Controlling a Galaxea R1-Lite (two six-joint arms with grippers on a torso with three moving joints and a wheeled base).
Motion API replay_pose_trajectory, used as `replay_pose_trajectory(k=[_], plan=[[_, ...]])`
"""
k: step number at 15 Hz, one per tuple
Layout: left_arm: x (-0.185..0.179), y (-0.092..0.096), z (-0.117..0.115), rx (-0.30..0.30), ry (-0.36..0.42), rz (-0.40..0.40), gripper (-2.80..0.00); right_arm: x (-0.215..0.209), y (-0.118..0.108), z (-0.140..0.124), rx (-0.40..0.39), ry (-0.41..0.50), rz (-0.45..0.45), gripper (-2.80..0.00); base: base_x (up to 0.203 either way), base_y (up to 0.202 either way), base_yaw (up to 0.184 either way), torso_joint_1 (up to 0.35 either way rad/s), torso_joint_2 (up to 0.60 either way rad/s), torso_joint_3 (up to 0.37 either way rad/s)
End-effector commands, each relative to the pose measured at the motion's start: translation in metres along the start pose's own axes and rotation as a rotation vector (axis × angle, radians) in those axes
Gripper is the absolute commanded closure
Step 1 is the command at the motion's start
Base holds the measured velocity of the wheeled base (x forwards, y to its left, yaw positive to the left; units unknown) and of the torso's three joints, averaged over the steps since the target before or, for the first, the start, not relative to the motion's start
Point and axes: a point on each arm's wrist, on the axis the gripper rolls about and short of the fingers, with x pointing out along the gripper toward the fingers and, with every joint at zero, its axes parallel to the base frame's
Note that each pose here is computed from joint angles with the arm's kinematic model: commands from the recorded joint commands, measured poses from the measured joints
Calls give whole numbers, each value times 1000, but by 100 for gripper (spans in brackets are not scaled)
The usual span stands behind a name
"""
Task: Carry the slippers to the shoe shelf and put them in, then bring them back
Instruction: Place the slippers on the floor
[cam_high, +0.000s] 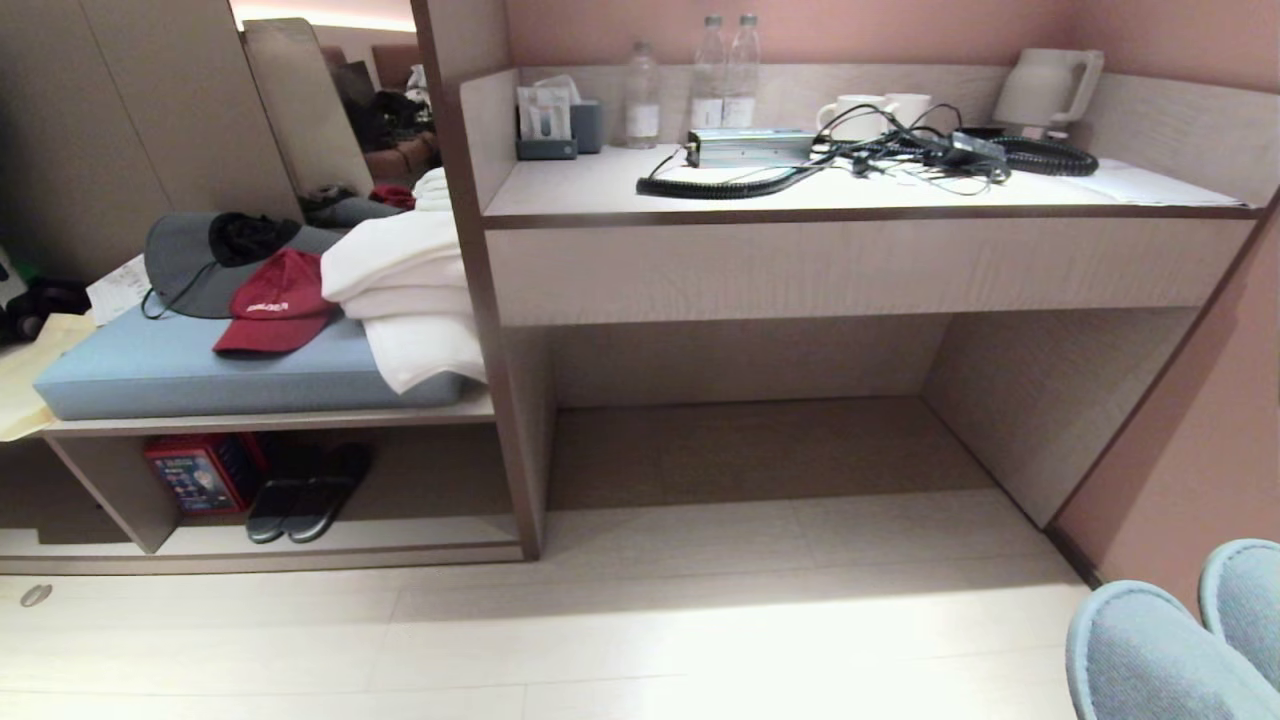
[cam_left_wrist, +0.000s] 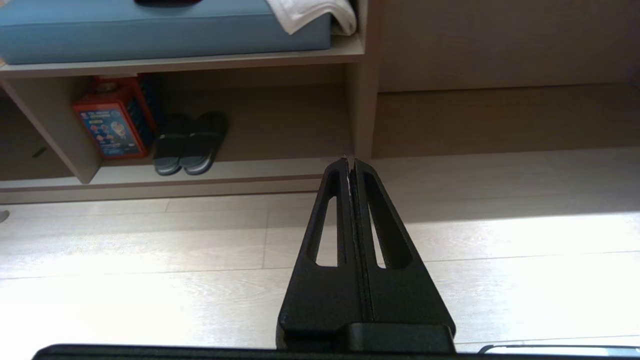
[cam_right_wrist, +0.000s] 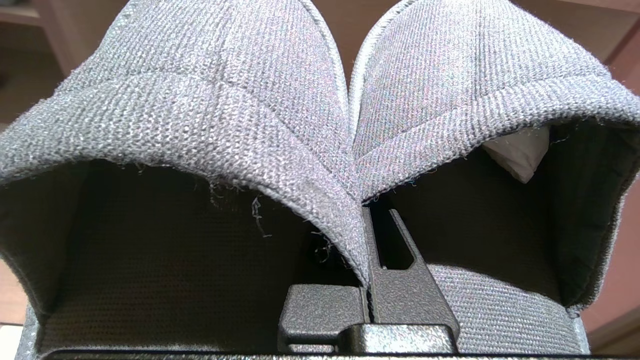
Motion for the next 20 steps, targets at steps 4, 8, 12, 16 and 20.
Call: replay_pose_trajectory(k=[4,8,12,16,20], plan=[[0,0,0,-2,0,1,0,0,0,0,0,1,1,0,0,-191,3,4,1,-1],[0,0,0,-3,1,1,0,0,0,0,-1,1,1,0,0,-55,0,2,3,1],[0,0,0,-2,3,0,0,0,0,0,0,1,1,0,0,0,0,0,0,0],[0,0,0,-3,1,1,0,0,0,0,0,1,1,0,0,0,0,6,2,-116],[0,0,0,-3,1,1,0,0,0,0,0,3,1,0,0,0,0,2,0,-195]])
